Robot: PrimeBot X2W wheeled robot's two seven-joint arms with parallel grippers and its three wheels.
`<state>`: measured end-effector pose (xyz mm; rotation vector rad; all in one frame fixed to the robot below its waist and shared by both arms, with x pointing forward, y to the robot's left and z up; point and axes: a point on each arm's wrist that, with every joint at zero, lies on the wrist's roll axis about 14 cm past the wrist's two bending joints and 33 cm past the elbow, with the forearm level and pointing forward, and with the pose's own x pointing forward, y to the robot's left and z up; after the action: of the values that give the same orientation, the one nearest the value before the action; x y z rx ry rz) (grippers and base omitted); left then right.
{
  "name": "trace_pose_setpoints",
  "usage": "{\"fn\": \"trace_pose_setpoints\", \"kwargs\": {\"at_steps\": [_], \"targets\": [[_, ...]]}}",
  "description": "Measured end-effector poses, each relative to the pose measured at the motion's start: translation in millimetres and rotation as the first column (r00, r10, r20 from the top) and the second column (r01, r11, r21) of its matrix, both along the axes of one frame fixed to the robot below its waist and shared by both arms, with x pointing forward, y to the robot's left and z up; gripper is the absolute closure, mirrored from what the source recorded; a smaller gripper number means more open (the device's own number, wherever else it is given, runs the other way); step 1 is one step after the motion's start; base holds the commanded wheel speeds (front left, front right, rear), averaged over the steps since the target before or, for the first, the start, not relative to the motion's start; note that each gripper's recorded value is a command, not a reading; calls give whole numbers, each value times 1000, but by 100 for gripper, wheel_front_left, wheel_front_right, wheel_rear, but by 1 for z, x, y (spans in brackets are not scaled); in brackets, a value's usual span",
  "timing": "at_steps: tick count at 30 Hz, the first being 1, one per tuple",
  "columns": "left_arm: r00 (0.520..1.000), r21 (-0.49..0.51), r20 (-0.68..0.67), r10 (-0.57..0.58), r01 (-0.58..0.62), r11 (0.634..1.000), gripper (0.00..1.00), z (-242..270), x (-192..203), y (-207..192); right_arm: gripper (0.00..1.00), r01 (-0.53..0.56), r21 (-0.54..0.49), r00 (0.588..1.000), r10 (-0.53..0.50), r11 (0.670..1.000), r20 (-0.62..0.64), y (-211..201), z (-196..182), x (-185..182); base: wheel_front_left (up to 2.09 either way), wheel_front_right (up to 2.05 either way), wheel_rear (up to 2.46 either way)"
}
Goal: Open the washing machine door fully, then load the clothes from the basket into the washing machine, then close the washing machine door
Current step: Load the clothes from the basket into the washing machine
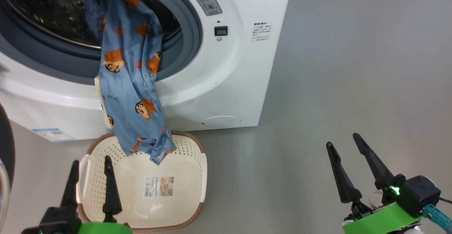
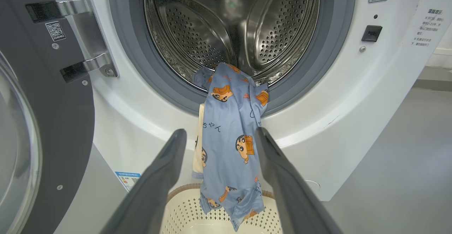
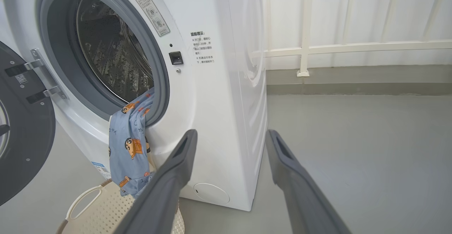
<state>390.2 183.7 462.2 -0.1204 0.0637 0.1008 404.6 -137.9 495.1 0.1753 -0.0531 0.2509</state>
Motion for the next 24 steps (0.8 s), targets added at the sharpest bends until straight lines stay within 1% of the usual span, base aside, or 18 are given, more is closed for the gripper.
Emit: {"fn": "trace_pose_setpoints", "kwargs": {"at_steps": [10,24], "targets": [[1000,-7,-9,-29,29,1000,0,-2,-9,-8,0,28,4,999,-28,1000,18,-7,9,-12,0,0,0],[999,-29,-28,-41,40,999,0,-7,-10,-12,0,33,6,999,-33,999,23,-8,11,-13,0,0,0]]}}
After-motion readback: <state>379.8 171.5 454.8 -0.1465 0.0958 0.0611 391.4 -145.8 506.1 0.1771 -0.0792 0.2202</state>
